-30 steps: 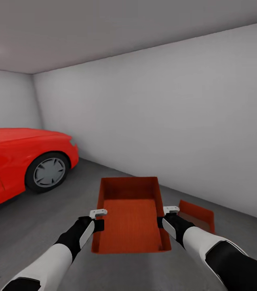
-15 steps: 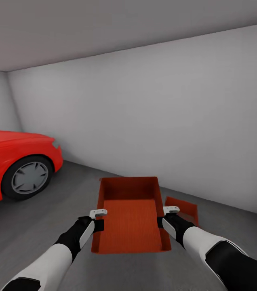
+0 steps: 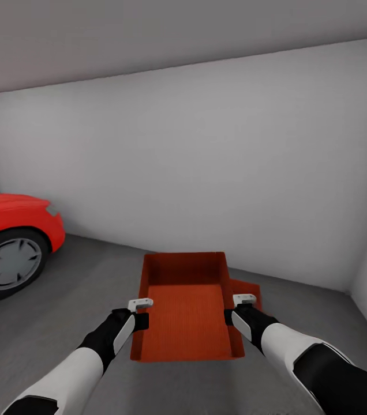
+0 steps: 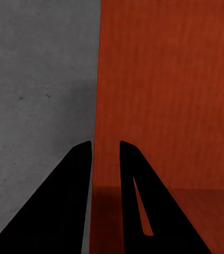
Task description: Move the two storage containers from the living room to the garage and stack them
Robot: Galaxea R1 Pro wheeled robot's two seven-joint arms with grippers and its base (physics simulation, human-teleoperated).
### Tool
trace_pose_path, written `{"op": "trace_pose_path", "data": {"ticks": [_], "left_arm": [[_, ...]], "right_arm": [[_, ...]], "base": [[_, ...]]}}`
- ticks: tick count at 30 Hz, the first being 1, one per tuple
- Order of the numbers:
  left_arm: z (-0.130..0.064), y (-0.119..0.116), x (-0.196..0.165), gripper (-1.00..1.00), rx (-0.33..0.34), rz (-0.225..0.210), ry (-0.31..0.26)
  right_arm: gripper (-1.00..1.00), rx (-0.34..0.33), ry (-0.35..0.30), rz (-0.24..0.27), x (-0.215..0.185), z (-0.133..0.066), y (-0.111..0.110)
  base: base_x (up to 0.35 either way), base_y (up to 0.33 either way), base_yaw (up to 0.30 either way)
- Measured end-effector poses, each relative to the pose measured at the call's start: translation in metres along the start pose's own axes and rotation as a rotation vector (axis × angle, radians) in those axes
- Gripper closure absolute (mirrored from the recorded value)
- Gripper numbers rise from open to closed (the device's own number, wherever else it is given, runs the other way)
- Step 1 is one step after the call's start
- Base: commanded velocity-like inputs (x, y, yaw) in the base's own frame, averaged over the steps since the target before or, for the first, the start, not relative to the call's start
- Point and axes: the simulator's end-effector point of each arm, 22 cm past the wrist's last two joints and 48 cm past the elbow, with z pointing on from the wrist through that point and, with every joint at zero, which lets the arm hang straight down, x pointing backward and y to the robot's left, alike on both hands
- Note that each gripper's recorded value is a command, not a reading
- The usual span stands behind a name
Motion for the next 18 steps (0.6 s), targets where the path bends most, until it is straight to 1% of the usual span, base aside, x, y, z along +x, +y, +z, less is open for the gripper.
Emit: {"op": "trace_pose_path", "data": {"ticks": [18], "left_arm": [[0.0, 0.0, 0.0, 1.0, 0.0, 0.0, 0.0]], "right_arm": [[1.0, 0.0, 0.0, 0.0, 0.0, 0.0, 0.0]], "base": [[0.0, 0.0, -0.246]]}}
